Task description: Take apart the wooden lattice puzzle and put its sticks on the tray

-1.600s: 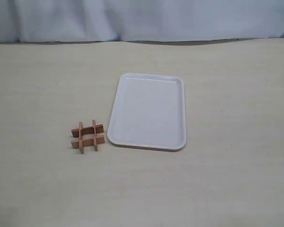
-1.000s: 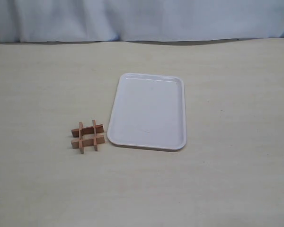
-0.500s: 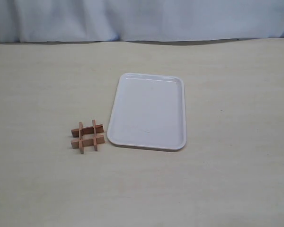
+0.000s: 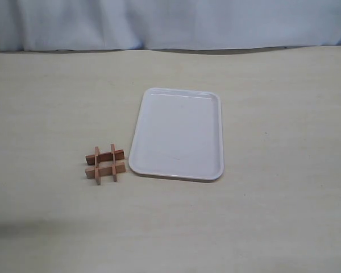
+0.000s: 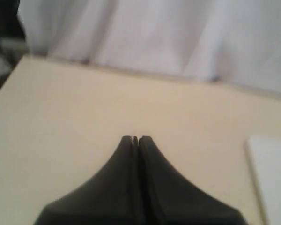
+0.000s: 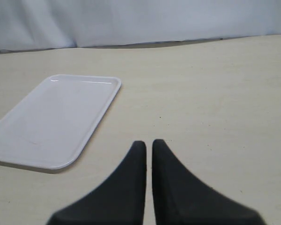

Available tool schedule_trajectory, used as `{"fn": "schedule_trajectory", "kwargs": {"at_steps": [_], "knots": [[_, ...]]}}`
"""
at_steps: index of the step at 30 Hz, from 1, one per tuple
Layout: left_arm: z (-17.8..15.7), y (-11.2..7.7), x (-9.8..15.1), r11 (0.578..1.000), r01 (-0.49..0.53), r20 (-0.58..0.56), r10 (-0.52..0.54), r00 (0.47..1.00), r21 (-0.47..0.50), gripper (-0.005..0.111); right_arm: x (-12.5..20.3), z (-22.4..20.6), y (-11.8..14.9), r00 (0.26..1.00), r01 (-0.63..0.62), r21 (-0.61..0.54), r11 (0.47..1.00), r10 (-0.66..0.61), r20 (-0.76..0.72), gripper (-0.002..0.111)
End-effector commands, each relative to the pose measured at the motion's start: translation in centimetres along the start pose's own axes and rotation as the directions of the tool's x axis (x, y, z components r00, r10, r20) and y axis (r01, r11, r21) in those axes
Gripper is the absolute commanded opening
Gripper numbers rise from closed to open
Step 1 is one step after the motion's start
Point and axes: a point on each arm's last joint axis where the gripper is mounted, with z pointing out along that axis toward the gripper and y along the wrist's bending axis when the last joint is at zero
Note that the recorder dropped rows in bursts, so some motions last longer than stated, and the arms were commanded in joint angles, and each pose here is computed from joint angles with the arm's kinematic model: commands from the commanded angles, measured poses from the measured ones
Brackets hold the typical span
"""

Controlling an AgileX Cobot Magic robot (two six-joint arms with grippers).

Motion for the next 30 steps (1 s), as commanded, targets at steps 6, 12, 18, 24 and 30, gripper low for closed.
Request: {"fn": "schedule_trajectory", "kwargs": {"at_steps": [6,12,18,24,30], "knots": [[8.3,-0.6,6.4,0.994,-0.074,-0.710,0.110,0.695,0.081,0.000,0.0,0.0,0.0,1.000,-0.001,0.006,1.000,0.001,0.006,0.005],[8.8,-4.6,8.3,0.967,-0.114,-0.716,0.247,0.654,0.230,0.000,0.0,0.0,0.0,1.000,-0.001,0.006,1.000,0.001,0.006,0.005],[7.9,-10.3,9.7,0.910,-0.237,-0.634,0.408,0.657,0.340,0.000,0.0,0.0,0.0,1.000,-0.001,0.006,1.000,0.001,0.006,0.005],[8.3,-14.3,11.4,0.824,-0.461,-0.683,0.545,0.487,0.329,0.000,0.0,0.0,0.0,1.000,-0.001,0.006,1.000,0.001,0.006,0.005],[8.5,-16.6,12.8,0.792,-0.490,-0.688,0.583,0.431,0.365,0.000,0.0,0.0,0.0,1.000,-0.001,0.006,1.000,0.001,0.006,0.005]]}}
